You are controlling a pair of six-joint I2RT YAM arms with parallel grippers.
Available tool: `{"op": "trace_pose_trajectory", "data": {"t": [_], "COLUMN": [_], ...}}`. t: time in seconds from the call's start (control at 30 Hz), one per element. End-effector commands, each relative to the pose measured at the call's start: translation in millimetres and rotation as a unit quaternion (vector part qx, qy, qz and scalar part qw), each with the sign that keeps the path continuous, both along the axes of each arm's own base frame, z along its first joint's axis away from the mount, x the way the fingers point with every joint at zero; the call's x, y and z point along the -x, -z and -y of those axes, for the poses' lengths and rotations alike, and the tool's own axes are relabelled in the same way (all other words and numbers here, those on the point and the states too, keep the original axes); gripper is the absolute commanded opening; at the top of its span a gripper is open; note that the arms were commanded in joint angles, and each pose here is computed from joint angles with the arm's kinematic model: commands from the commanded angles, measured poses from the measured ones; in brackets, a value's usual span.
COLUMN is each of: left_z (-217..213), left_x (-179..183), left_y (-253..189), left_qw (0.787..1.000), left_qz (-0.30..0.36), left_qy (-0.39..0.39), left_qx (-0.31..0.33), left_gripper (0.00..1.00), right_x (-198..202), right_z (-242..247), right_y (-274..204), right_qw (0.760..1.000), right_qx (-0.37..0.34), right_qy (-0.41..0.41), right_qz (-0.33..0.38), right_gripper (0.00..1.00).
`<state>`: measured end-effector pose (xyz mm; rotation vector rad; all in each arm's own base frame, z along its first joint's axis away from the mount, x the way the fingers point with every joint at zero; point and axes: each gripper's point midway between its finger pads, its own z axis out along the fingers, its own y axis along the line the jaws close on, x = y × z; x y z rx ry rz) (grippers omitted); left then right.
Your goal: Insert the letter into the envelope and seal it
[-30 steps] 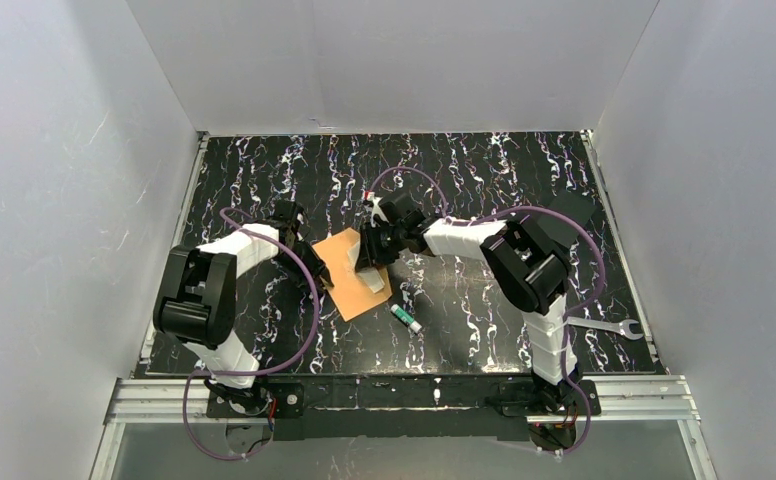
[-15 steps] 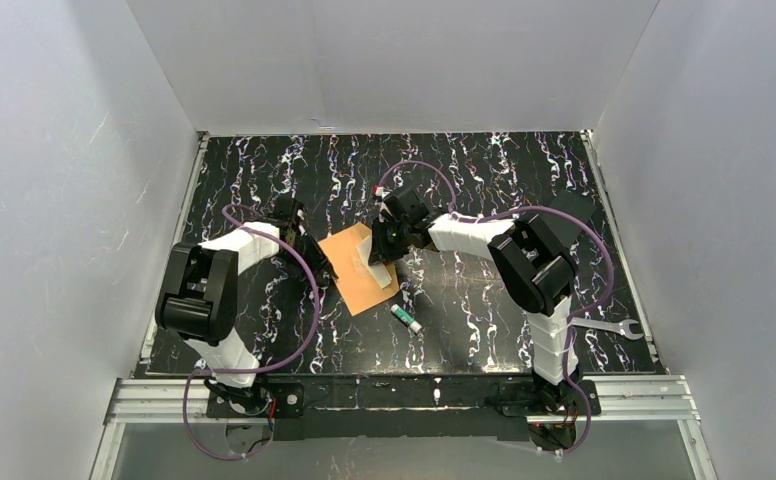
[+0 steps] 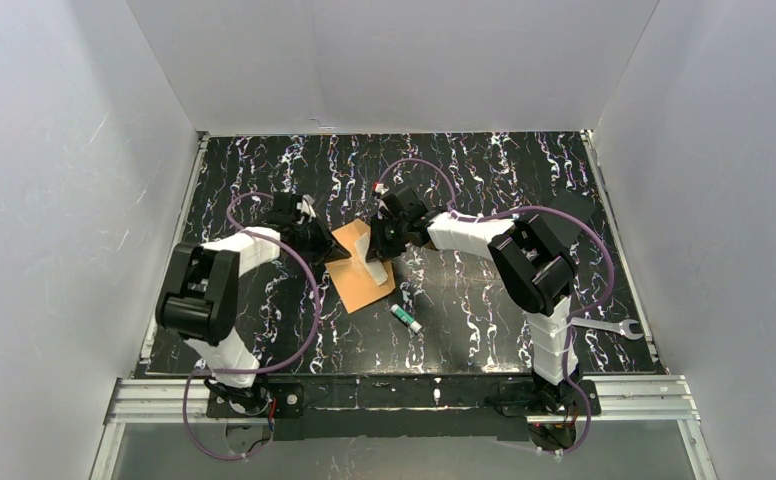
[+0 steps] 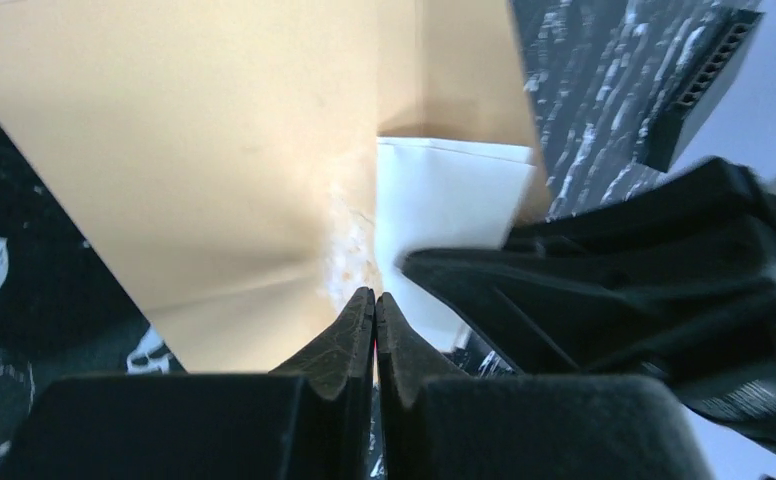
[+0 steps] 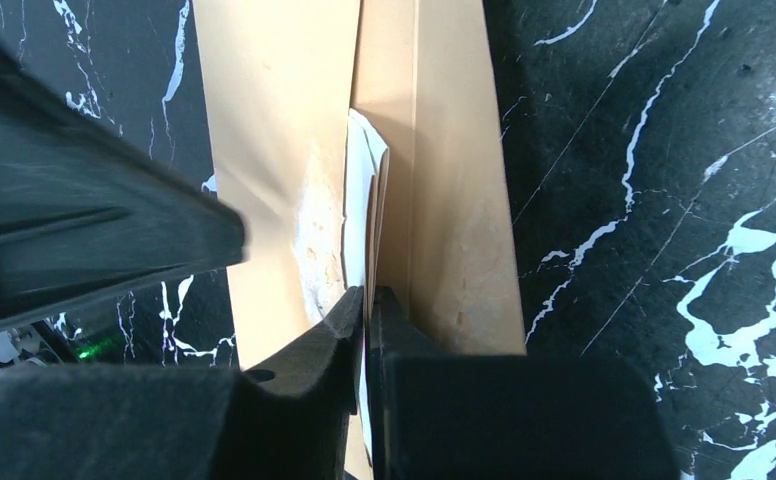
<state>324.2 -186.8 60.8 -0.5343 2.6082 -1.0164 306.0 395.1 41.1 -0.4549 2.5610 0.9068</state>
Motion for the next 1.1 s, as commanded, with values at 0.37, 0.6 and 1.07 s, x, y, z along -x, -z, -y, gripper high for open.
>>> {"op": "trace_pose_trajectory", "data": {"t": [0.37, 0.6, 1.07], "left_z": [-19.3, -18.7, -13.0], "left_x": [37.5, 34.4, 24.9], "left_y": [68.0, 65.7, 49.3], "left_qw": [0.984, 0.984, 0.988], "left_qz": [-0.152, -0.15, -0.131], "left_qy": [0.006, 0.009, 0.02], "left_qx": [-0.095, -0.096, -0.084], "left_gripper": [0.0, 0.0, 0.0], "right_x": [-14.4, -13.1, 0.0], "right_z": [6.2, 8.8, 12.5], "right_y": [-15.2, -16.2, -14.8], "right_qw": [1.0, 1.0, 0.999], "right_qx": [0.003, -0.003, -0.041], "right_qy": [0.022, 0.018, 0.005], "right_qz": [0.011, 0.01, -0.022], "right_gripper": [0.45, 0.24, 0.01]}}
